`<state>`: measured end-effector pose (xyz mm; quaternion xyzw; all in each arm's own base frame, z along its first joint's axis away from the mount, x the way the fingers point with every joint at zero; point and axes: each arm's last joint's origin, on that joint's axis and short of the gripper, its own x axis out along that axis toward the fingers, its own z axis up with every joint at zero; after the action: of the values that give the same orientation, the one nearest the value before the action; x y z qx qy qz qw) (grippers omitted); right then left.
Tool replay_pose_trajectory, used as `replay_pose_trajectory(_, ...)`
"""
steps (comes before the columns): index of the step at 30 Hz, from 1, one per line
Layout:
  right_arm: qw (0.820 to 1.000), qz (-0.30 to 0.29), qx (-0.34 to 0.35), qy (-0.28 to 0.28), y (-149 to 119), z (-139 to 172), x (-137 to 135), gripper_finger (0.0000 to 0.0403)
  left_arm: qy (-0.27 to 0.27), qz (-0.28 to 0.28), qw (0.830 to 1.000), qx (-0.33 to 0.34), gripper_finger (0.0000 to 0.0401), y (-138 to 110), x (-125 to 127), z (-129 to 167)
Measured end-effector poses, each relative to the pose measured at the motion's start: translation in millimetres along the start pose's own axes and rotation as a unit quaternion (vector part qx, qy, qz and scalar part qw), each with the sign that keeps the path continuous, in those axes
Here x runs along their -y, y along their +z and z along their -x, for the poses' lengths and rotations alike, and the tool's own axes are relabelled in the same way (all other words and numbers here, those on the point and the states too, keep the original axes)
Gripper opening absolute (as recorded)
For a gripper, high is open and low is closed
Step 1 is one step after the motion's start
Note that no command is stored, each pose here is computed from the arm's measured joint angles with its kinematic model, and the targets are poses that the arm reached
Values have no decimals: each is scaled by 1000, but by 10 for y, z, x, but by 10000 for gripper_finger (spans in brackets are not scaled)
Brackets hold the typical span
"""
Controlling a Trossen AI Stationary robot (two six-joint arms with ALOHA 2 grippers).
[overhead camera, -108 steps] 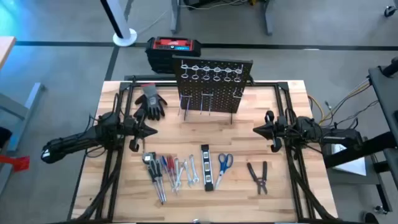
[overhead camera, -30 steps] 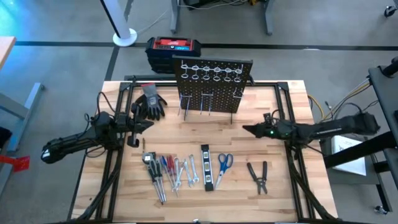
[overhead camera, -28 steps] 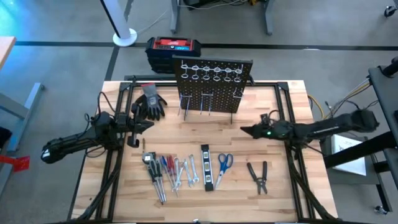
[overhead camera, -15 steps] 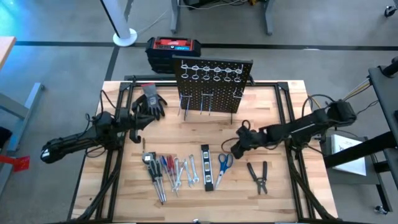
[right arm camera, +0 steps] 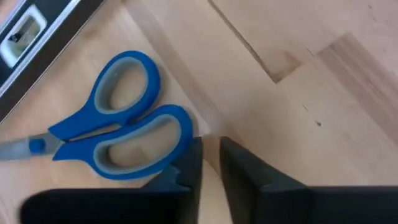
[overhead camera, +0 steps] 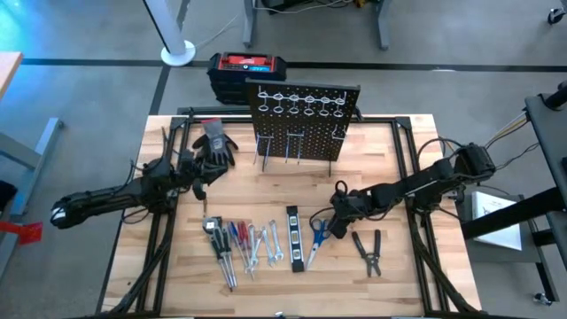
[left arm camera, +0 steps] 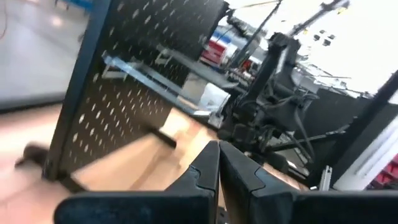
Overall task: Hang tools onto peg board
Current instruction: Hang the blue scissors on the peg board
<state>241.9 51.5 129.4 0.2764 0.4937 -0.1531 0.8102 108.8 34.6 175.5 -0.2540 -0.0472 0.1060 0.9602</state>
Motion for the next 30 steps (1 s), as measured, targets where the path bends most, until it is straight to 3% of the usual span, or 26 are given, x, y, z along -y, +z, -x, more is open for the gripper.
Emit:
replay_pose_trajectory(5, 1000, 19, 13, 13, 22, 58, -17, 144, 53, 86, 995, -17, 0, -64, -67, -57)
replay_pose_trajectory(9, 998, 20, 39, 43, 60, 68, -84, 186, 72, 100, 991, -44, 0, -122, -104, -94)
replay_pose_trajectory(13, 998, 15, 34, 42, 34, -39, -108, 200, 88, 100, 989, -67, 0, -174, -138, -123)
replay_pose_trajectory(17, 1000, 20, 12, 13, -22, -173, -76, 199, 103, 102, 986, -87, 0, -222, -169, -145)
replay_pose_trajectory(22, 997, 71, 7, -20, -72, -261, -62, 181, 108, 109, 981, -117, 0, -278, -195, -166)
replay_pose_trajectory(30, 989, 137, 9, -45, -79, -253, -29, 98, 123, 111, 976, -144, 0, -343, -232, -191)
